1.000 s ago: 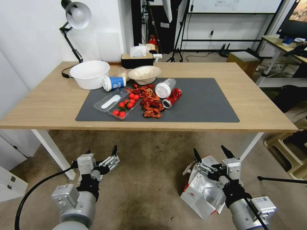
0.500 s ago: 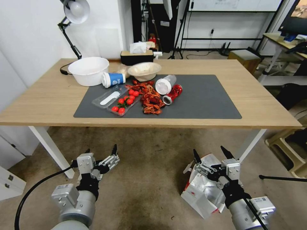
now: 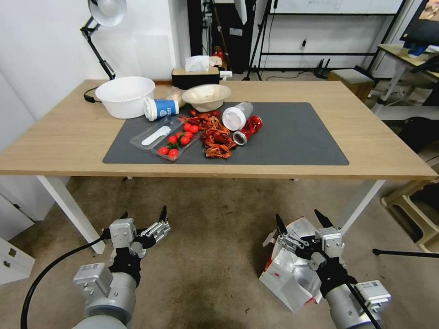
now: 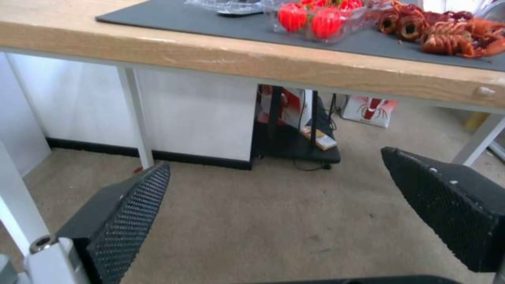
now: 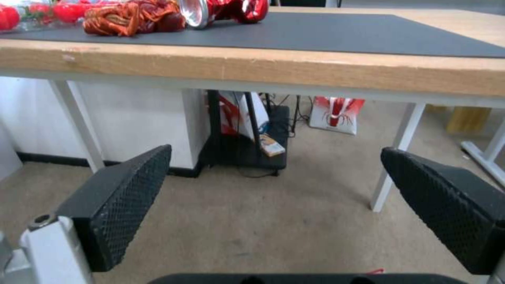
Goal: Pick up the food delivery bag from the floor and place it on the table.
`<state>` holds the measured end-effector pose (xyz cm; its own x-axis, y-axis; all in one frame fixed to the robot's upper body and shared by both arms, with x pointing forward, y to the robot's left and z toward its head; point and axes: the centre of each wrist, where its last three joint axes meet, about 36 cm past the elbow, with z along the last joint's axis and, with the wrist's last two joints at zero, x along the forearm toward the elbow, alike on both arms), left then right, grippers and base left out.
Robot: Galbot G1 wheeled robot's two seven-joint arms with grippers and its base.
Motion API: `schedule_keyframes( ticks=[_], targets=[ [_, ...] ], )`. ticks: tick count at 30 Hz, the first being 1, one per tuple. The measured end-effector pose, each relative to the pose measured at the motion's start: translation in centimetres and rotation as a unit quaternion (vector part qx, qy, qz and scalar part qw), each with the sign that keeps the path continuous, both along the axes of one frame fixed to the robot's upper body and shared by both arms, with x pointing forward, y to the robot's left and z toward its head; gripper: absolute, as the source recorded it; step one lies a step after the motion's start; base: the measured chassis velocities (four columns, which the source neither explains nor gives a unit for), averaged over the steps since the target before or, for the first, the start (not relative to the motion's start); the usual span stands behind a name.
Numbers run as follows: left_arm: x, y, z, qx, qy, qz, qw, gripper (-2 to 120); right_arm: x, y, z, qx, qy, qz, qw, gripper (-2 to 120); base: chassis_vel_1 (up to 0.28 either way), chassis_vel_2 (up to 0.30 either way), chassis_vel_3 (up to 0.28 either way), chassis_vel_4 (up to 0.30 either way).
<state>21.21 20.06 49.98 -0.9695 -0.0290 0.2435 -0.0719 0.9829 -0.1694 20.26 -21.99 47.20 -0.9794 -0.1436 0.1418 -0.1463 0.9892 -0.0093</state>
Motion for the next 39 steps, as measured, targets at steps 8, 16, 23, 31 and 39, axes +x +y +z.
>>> schedule_keyframes(
  ticks=[8, 16, 23, 31, 39],
  targets=[
    [0.07, 0.04, 0.03, 0.006, -0.005, 0.001, 1.0, 100, -0.1, -0.05, 0.11, -0.001, 0.0, -0.001, 1.0, 100, 0.0, 0.0, 0.0, 0.0],
    [0.03, -0.06, 0.02, 0.006, -0.007, 0.002, 1.0, 100, -0.18, -0.15, 0.39, -0.002, -0.003, -0.002, 1.0, 100, 0.0, 0.0, 0.0, 0.0],
    [-0.01, -0.07, 0.0, 0.006, -0.007, 0.002, 1.0, 100, -0.24, -0.17, 0.43, -0.002, -0.002, -0.002, 1.0, 100, 0.0, 0.0, 0.0, 0.0],
    [-0.02, -0.1, -0.01, 0.005, -0.009, 0.003, 0.9999, 100, -0.26, -0.17, 0.58, -0.002, -0.004, -0.004, 1.0, 100, 0.0, 0.0, 0.0, 0.0],
    [-0.13, -0.14, -0.06, 0.005, -0.008, 0.003, 0.9999, 100, -0.32, -0.16, 0.65, -0.003, -0.005, -0.004, 1.0, 100, 0.0, 0.0, 0.0, 0.0]
  ],
)
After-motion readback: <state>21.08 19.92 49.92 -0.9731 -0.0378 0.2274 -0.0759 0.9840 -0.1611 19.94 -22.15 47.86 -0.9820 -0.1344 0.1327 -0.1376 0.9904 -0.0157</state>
